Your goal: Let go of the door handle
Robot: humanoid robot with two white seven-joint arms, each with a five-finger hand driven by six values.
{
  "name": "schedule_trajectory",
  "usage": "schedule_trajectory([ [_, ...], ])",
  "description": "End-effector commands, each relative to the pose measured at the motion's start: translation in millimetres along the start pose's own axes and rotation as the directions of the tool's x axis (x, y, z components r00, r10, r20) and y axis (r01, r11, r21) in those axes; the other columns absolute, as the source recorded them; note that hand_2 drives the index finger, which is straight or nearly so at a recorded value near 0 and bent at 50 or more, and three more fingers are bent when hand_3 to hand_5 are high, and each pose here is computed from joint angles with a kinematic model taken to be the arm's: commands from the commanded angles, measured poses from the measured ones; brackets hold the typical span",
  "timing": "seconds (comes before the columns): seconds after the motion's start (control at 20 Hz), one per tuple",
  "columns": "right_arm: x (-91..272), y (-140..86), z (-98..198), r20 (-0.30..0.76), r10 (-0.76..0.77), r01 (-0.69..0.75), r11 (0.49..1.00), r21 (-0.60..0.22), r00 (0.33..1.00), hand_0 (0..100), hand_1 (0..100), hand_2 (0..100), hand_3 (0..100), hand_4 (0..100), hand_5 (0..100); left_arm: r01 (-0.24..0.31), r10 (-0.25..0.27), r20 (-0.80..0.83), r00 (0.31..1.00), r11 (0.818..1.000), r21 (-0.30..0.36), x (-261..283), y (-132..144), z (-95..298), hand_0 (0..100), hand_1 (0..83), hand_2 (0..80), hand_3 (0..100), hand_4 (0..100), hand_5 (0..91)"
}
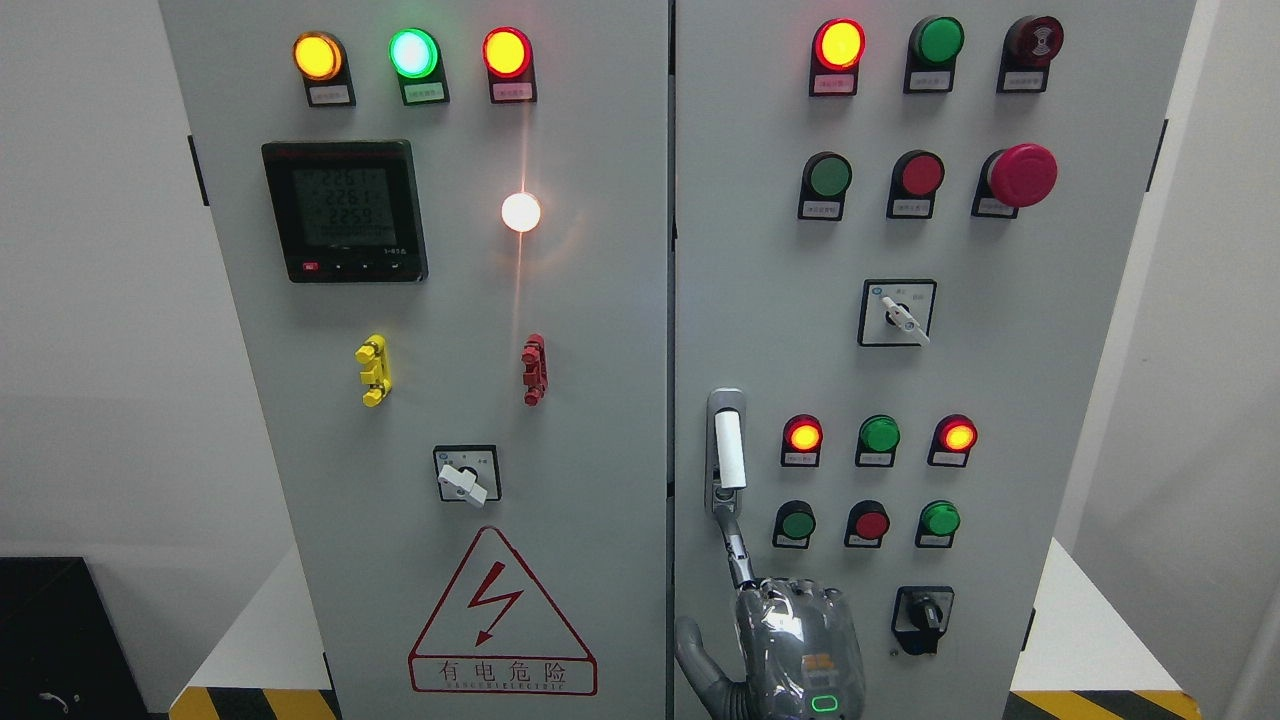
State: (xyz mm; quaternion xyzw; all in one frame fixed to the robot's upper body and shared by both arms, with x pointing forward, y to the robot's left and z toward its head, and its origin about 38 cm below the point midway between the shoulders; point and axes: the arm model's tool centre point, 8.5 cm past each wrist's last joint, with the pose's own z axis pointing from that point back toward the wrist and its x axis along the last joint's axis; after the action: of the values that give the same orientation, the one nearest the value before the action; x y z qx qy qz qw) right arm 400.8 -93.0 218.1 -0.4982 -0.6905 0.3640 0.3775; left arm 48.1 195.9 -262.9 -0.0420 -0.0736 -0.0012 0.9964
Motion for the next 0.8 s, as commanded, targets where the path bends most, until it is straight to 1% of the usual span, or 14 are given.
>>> schedule_trajectory([
  [0.0, 1, -7, -2, 0.004, -0.004, 0.004, 1.000, -0.021, 1.000, 48, 35, 5, 100, 100, 100, 0.000, 0.000, 0.001, 1.000, 1.000, -0.001, 0, 0, 0, 12, 55.6, 0.0, 0, 0, 0.0],
  [0.3, 3, -16, -3, 0.008, -0.010, 0.011, 0.999, -0.049, 1.000, 48, 35, 5, 100, 100, 100, 0.000, 0.000, 0.001, 1.000, 1.000, -0.001, 0, 0, 0, 12, 55.6, 0.0, 0, 0, 0.0],
  [0.75, 3, -19, -2, 0.009, -0.013, 0.014, 0.998, -0.058, 1.000, 47, 35, 5, 100, 100, 100, 0.000, 0.000, 0.001, 1.000, 1.000, -0.001, 0, 0, 0, 12, 55.6, 0.0, 0, 0, 0.0],
])
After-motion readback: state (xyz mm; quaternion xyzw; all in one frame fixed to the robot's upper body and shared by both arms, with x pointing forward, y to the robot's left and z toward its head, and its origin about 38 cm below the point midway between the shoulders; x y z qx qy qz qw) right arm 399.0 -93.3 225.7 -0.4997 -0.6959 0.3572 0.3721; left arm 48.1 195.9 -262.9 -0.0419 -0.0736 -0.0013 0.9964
